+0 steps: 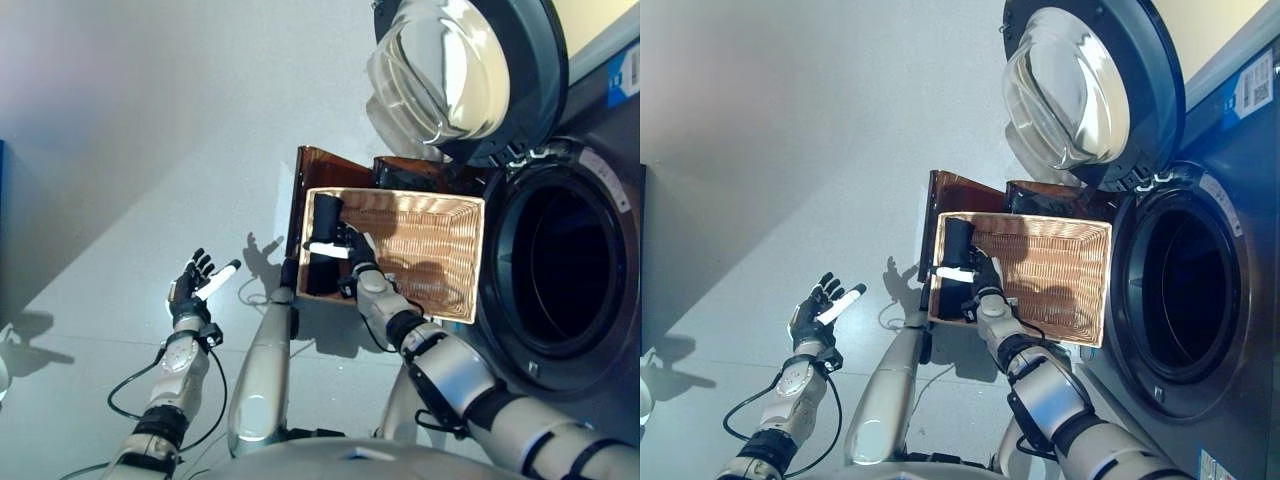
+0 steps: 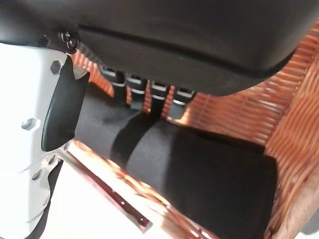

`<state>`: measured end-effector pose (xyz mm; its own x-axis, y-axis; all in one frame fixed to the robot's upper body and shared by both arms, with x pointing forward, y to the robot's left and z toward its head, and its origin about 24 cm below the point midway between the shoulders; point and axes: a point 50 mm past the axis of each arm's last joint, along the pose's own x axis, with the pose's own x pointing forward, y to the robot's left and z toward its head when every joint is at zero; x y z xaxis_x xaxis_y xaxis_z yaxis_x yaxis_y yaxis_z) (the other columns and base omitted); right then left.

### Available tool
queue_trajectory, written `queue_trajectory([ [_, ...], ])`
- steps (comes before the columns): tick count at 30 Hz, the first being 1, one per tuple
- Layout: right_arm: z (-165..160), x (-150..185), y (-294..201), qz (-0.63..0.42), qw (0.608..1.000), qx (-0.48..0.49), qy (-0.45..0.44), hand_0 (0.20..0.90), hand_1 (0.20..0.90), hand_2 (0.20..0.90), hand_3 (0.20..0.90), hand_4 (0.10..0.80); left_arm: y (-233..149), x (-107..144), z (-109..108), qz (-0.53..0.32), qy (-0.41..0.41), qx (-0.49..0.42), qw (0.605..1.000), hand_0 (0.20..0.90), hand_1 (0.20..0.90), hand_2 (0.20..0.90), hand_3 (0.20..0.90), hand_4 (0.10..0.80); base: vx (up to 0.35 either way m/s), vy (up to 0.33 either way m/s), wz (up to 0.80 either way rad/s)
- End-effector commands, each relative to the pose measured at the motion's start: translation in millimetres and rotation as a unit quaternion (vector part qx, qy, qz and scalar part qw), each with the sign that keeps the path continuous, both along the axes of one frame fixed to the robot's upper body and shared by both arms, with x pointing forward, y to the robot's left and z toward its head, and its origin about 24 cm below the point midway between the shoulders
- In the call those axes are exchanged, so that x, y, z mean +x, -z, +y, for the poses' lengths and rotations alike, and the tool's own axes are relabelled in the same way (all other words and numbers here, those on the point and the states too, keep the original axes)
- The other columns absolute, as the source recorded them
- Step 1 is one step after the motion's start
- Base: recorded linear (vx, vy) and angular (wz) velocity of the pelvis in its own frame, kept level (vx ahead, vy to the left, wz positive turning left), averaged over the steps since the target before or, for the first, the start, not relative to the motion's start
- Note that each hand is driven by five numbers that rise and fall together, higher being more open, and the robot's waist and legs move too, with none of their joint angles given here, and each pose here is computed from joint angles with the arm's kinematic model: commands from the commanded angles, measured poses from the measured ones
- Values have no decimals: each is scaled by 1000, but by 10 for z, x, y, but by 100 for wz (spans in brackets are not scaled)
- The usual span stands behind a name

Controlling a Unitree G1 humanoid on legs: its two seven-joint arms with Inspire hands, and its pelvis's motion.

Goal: Pick up the clothes and place them into the washing machine

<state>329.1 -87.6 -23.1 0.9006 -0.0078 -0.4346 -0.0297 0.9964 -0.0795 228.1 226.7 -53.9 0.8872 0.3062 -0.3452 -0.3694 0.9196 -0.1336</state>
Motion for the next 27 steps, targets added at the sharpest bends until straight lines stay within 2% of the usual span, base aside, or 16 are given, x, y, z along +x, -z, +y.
queue_trajectory([
  [1,391,43,-190,-38,997,48,-40,900,900,900,900,800,-154,-33,233,-37,-18,47,998,900,900,900,900,800,0,0,0],
  [21,449,200,-420,-49,991,128,8,900,900,900,900,800,-253,-88,232,-56,-9,49,997,900,900,900,900,800,-21,19,-4],
  [22,456,206,-431,-50,990,131,9,848,848,848,848,763,-251,-94,228,-55,-10,47,997,900,900,900,900,800,-25,29,-3],
  [23,465,210,-443,-51,989,136,9,848,848,848,848,763,-250,-96,234,-54,-12,48,997,900,900,900,900,800,-16,27,-6],
  [24,467,215,-451,-51,988,142,12,595,595,595,595,582,-250,-98,236,-54,-12,47,997,900,900,900,900,800,-16,28,-7],
  [25,470,221,-462,-51,987,149,15,510,510,510,510,522,-252,-104,242,-54,-14,47,997,900,900,900,900,800,-15,28,-7],
  [26,477,234,-488,-55,987,153,15,318,318,318,318,384,-249,-106,253,-53,-17,48,997,900,900,900,900,800,-16,18,-5],
  [27,474,239,-495,-56,986,153,17,200,200,200,200,300,-246,-105,252,-52,-18,47,997,900,900,900,900,800,0,0,0],
])
